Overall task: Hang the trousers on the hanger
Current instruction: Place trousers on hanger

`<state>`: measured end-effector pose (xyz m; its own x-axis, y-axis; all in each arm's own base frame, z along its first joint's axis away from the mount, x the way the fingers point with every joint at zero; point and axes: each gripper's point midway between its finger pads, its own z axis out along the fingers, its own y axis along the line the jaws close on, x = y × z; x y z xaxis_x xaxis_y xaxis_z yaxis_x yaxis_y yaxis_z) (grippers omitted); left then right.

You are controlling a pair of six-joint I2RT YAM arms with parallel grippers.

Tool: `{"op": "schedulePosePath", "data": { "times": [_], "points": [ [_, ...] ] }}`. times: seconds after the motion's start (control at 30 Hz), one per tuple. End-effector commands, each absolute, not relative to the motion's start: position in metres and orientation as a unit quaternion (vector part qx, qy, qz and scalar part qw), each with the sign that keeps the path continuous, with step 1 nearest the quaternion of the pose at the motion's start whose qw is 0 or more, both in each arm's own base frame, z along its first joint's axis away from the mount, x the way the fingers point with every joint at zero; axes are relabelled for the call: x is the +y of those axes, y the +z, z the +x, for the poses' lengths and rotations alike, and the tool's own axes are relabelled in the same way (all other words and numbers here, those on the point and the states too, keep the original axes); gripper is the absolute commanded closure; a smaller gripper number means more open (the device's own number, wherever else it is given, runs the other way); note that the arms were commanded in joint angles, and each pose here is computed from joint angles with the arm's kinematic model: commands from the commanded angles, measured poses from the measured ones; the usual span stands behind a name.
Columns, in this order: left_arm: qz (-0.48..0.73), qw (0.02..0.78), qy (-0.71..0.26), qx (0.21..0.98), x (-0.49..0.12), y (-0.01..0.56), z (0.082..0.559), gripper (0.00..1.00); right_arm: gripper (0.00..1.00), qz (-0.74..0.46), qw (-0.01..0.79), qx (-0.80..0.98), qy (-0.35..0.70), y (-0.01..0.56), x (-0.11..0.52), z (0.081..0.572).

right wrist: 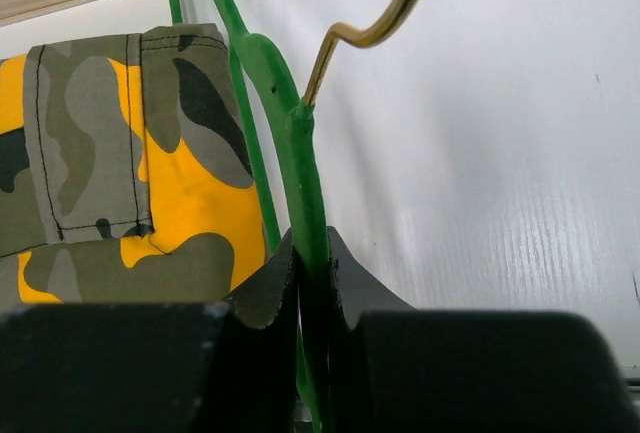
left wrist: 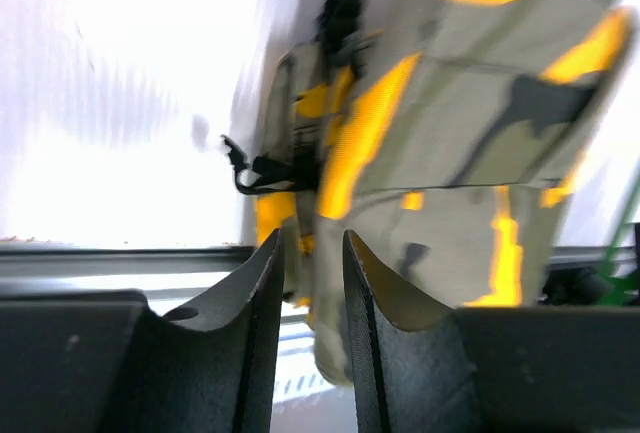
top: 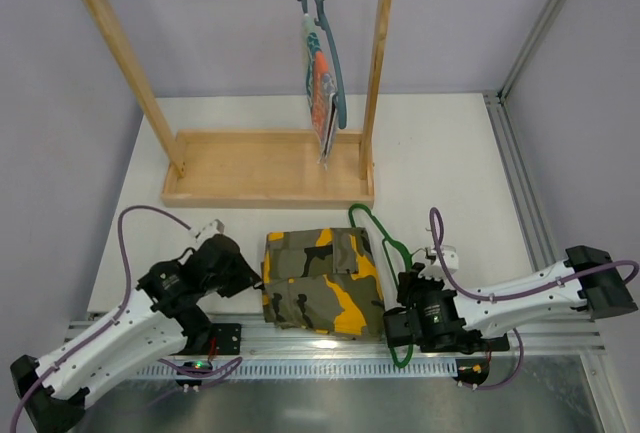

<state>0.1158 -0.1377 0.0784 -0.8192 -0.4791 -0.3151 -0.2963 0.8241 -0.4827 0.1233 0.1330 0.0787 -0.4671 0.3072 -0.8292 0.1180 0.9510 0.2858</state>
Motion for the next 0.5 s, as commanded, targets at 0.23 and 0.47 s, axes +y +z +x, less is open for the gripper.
{"op": "schedulePosePath", "data": {
  "times": [0.23, 0.47],
  "points": [
    [-0.096, 0.299, -0.300, 0.901, -0.203, 0.178, 0.172, 0.72, 0.97, 0.262, 0.524, 0.789, 0.183, 0.102, 0.142, 0.135],
    [-0.069, 0.210, -0.336, 0.916, -0.237, 0.102, 0.131, 0.80, 0.96, 0.228, 0.516, 0.806, 0.179, 0.088, 0.146, 0.131]
  ]
}}
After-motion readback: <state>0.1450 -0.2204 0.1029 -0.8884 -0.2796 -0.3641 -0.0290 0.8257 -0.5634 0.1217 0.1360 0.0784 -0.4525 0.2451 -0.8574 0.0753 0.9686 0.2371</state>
